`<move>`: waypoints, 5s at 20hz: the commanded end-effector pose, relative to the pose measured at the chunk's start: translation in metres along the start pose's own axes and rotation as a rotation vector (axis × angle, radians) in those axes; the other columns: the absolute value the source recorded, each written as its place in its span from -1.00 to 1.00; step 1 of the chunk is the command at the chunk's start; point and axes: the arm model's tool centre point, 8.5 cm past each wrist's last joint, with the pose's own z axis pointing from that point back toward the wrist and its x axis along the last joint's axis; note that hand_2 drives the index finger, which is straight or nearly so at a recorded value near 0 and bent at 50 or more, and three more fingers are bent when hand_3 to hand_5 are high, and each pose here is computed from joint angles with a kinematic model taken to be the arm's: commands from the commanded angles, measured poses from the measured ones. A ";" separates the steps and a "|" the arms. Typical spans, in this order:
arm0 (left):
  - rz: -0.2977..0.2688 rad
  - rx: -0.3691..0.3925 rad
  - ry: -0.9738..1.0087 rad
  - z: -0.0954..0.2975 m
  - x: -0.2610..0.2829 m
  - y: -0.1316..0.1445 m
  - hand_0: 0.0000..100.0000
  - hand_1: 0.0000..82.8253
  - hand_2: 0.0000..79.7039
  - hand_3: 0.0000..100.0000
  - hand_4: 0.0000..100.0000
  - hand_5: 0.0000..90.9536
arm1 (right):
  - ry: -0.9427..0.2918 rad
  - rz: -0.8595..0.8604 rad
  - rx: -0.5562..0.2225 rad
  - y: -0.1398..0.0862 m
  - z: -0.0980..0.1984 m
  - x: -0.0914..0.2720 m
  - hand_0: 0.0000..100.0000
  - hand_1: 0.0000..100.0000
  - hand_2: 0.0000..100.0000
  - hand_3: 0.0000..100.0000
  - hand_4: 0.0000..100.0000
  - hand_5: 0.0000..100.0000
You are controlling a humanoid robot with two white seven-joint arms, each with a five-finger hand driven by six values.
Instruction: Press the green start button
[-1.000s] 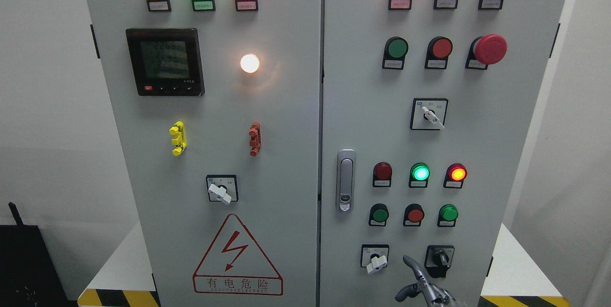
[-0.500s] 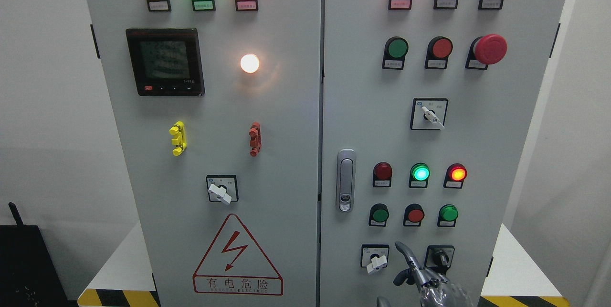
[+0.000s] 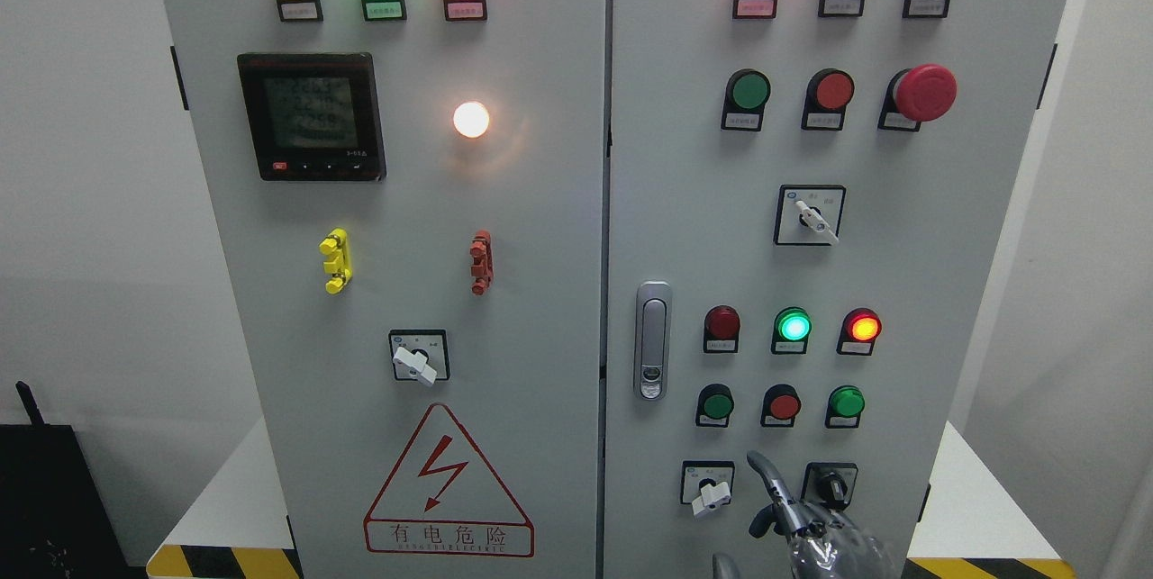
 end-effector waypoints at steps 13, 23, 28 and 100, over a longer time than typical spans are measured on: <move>0.000 0.000 0.001 0.000 0.000 0.000 -0.76 0.34 -1.00 -1.00 -1.00 -1.00 | -0.026 0.043 0.000 0.008 -0.032 0.001 0.01 -0.46 -1.00 0.20 0.22 0.01; 0.000 0.000 0.001 0.000 0.000 0.000 -0.76 0.34 -1.00 -1.00 -1.00 -1.00 | -0.021 0.037 0.026 0.018 -0.041 -0.004 0.01 -0.46 -1.00 0.20 0.23 0.01; 0.000 0.000 0.001 0.000 0.000 0.000 -0.76 0.34 -1.00 -1.00 -1.00 -1.00 | -0.022 0.035 0.032 0.020 -0.044 -0.004 0.01 -0.46 -1.00 0.20 0.22 0.01; 0.000 0.000 0.001 0.000 0.000 0.000 -0.76 0.34 -1.00 -1.00 -1.00 -1.00 | -0.074 -0.109 -0.006 -0.001 -0.039 0.013 0.36 -0.28 -1.00 0.28 0.21 -0.03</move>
